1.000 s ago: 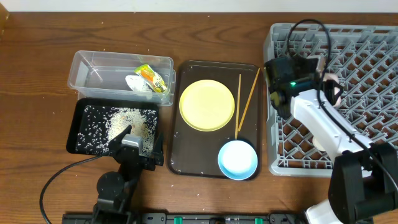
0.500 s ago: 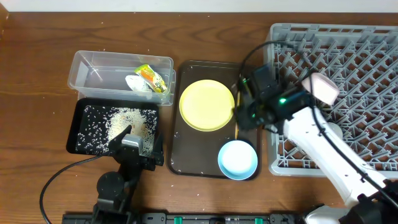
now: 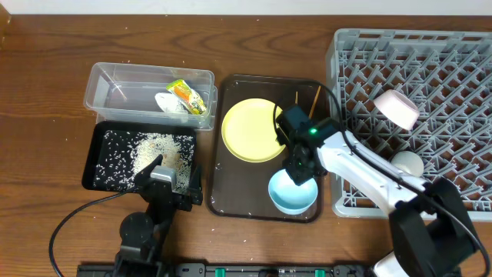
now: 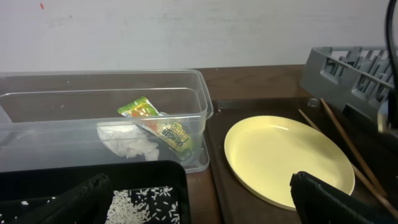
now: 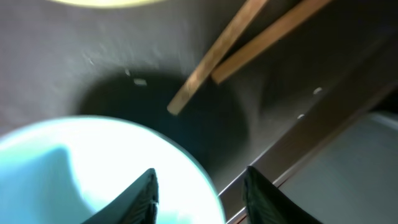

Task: Sort waste into correct bins and load items into the dishwasher rack
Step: 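Reach to the light-blue bowl with the right gripper and lift it, then place the light-blue bowl into the gray dish rack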

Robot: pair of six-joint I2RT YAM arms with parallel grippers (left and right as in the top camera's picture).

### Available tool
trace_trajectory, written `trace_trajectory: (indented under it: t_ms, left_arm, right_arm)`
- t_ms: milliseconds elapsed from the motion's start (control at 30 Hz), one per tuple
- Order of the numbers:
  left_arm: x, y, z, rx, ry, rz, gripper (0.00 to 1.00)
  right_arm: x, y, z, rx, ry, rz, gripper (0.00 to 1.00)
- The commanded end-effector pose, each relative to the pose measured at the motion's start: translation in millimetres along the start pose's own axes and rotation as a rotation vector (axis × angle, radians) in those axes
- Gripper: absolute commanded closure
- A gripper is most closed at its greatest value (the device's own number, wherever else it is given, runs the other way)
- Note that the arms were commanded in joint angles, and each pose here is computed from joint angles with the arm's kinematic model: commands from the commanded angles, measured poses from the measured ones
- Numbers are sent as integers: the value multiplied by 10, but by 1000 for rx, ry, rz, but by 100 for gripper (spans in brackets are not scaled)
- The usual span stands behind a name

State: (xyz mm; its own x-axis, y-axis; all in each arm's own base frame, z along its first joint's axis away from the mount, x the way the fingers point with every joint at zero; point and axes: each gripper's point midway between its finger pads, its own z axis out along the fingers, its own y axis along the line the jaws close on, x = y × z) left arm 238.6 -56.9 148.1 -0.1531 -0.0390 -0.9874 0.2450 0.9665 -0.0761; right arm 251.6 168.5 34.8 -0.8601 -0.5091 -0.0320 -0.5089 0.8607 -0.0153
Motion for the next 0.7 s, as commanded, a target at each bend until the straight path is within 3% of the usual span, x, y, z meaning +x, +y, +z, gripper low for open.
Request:
trace_trajectory:
  t_ms: [0,67,133,200,400,533,667]
  left_arm:
    - [171,8,23,3,43,9,6]
    - [171,8,23,3,43,9,6]
    - [171,8,23,3,43,9,6]
    - [171,8,23,3,43,9,6]
    - [171,8,23,3,43,9,6]
    - [171,8,23,3,43,9,6]
    - [171,8,23,3,43,9,6]
  right_arm:
    - [108,30,122,8,66,-38,59]
    - [122,0,144,28,77,-37,77]
    - [106,-1,137,29,70,-31,82]
    - [66,-4,85,31,49,-15,92]
    - [-200,-82,-494,58,-163,38,99]
    - [-302,-833,-1266,381,-443,369,99]
    - [24,-1715,-2254,825,-740,726,99]
